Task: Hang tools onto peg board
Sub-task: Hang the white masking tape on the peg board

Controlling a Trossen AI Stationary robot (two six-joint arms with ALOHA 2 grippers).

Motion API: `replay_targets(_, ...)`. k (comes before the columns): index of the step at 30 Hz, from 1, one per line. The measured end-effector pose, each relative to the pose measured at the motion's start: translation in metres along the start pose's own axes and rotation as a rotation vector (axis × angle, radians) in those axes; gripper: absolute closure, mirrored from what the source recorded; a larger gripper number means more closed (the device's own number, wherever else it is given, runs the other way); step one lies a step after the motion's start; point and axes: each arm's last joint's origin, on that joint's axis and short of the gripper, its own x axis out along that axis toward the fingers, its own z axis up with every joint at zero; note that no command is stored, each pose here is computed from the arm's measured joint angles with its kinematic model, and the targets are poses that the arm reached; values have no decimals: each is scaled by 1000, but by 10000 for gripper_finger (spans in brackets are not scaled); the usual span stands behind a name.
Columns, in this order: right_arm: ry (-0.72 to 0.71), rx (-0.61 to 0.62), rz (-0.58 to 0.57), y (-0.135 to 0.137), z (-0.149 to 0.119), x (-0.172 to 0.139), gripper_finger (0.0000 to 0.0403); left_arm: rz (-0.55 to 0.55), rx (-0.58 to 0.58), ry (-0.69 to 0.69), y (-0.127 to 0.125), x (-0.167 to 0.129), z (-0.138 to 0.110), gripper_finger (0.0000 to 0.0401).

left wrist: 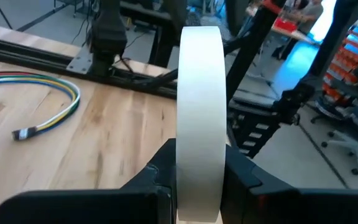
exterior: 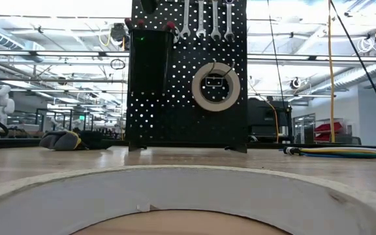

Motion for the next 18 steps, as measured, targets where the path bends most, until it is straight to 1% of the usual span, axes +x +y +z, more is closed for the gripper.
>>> replay_targets(3, -1, 3, -6, 0, 0, 0, 243, 6, 17, 13, 1, 0, -1, 338)
replay_targets(9, 2, 36, -85, -4, -3, 0, 243, 5, 53, 14, 1, 0, -1, 338)
replay_targets(15, 5, 90, -87, -4, -3, 0, 243, 23, 75, 7, 1, 0, -1, 338)
replay_targets(18, 5, 95, -87, -4, -3, 1, 243, 44, 98, 0, 2, 0, -1, 338)
